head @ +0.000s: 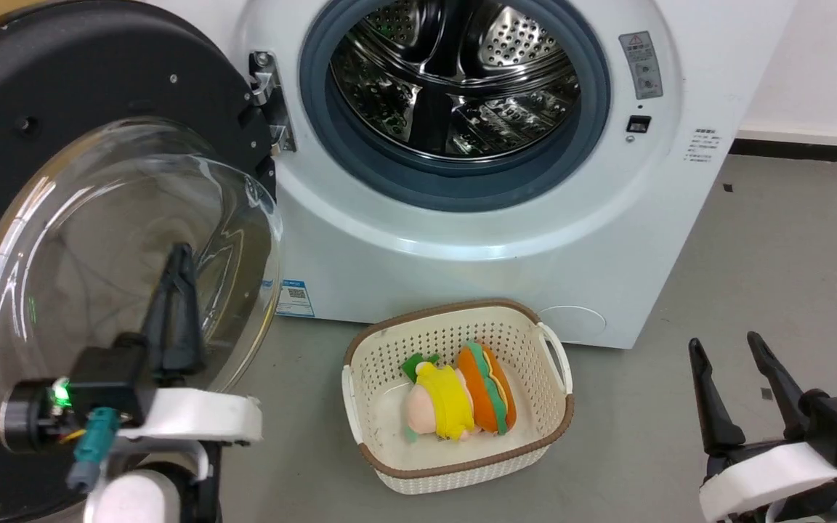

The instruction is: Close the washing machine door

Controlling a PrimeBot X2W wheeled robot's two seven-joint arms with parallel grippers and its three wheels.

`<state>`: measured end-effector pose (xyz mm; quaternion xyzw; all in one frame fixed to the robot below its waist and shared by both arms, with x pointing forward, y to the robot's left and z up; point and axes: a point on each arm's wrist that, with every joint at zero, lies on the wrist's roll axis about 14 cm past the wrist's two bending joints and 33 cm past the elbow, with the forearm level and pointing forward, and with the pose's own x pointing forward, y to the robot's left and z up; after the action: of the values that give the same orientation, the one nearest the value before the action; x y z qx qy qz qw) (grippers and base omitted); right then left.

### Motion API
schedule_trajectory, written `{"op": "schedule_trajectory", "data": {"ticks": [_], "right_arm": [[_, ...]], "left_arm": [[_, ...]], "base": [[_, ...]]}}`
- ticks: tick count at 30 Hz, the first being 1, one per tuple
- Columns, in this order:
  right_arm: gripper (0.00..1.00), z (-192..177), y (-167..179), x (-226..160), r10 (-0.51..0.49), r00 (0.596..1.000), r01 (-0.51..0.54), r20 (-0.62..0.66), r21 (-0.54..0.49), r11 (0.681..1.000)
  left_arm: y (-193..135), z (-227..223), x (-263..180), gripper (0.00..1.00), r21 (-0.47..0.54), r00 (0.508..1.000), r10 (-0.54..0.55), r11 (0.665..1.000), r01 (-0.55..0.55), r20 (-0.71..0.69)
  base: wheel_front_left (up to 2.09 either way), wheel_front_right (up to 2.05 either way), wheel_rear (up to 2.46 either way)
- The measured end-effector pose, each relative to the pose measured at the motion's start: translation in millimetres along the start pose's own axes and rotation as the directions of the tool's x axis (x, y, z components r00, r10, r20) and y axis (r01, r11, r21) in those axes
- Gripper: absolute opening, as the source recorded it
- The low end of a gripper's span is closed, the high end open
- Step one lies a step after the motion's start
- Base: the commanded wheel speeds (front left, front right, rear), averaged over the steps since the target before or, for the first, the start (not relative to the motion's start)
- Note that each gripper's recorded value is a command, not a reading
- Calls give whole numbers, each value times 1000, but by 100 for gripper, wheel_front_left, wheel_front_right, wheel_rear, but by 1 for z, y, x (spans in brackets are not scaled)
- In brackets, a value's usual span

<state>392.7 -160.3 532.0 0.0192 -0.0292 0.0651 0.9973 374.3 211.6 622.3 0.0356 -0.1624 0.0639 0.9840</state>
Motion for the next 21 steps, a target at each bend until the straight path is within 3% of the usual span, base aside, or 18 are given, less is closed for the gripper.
{"op": "schedule_trajectory", "data": {"ticks": [9, 21], "right_arm": [[100, -4, 3, 8, 11, 1000, -11, 4, 18, 1000], [100, -12, 16, 21, 44, 999, -44, 0, 53, 998]], "left_arm": [[45, 41, 9, 0, -23, 986, 97, 995, -95, 135], [114, 85, 4, 0, -81, 933, 234, 972, -220, 274]], "base": [[0, 0, 0], [0, 0, 0]]}}
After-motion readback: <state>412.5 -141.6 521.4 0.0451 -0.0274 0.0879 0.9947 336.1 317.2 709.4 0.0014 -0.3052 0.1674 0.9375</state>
